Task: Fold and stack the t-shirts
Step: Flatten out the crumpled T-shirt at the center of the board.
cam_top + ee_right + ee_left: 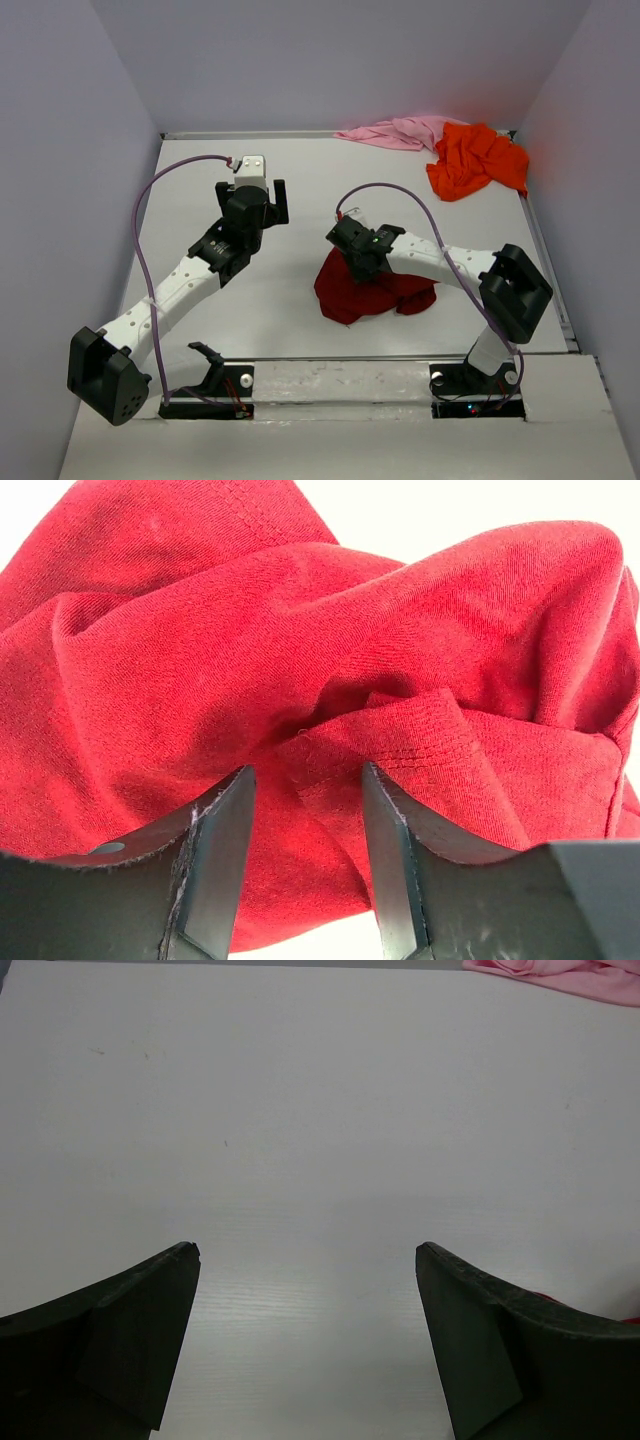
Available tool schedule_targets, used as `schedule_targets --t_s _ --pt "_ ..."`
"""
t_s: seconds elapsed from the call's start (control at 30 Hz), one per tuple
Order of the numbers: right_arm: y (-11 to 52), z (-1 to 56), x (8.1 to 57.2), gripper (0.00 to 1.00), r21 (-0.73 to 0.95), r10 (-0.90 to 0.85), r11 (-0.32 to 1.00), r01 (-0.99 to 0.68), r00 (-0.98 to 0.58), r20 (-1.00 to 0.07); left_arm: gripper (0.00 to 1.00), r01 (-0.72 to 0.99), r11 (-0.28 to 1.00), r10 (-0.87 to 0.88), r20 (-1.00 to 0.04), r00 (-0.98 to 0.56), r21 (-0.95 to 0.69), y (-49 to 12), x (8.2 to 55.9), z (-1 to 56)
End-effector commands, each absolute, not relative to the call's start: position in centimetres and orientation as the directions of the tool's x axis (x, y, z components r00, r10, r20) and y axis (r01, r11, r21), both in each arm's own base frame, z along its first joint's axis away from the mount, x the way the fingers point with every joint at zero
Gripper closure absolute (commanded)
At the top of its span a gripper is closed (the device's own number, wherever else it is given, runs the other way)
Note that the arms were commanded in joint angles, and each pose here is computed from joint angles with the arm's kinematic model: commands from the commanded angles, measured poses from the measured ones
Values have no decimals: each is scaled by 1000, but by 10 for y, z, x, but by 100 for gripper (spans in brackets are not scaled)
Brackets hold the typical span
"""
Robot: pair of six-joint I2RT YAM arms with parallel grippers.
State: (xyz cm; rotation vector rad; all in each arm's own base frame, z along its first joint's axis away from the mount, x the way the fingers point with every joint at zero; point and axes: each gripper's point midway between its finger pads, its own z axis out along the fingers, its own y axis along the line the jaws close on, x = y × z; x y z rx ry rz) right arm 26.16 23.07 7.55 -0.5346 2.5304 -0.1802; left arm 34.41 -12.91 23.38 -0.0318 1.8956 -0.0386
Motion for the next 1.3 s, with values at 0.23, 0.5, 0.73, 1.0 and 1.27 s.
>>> schedule_targets --t_s 0.23,0.5,0.73,1.0,1.27 --pt "250 89 259 48 -200 -404 914 -352 -759 -511 1 -4 998 -62 -956 -288 -64 -131 348 247" --pt "254 84 257 50 -198 -405 914 -354 -764 -503 1 -7 998 -63 -956 -286 -64 -130 348 248" --pt "245 63 257 50 -258 -428 903 -344 -772 -469 1 -6 998 -63 -956 -287 -64 -130 348 248" --pt "238 70 261 52 -289 -425 903 -319 -766 -483 1 -1 998 -61 -956 -288 -64 -131 347 248" --pt "228 82 265 52 -338 -434 894 -294 -756 -491 1 -3 998 -64 -956 -286 -66 -131 347 248"
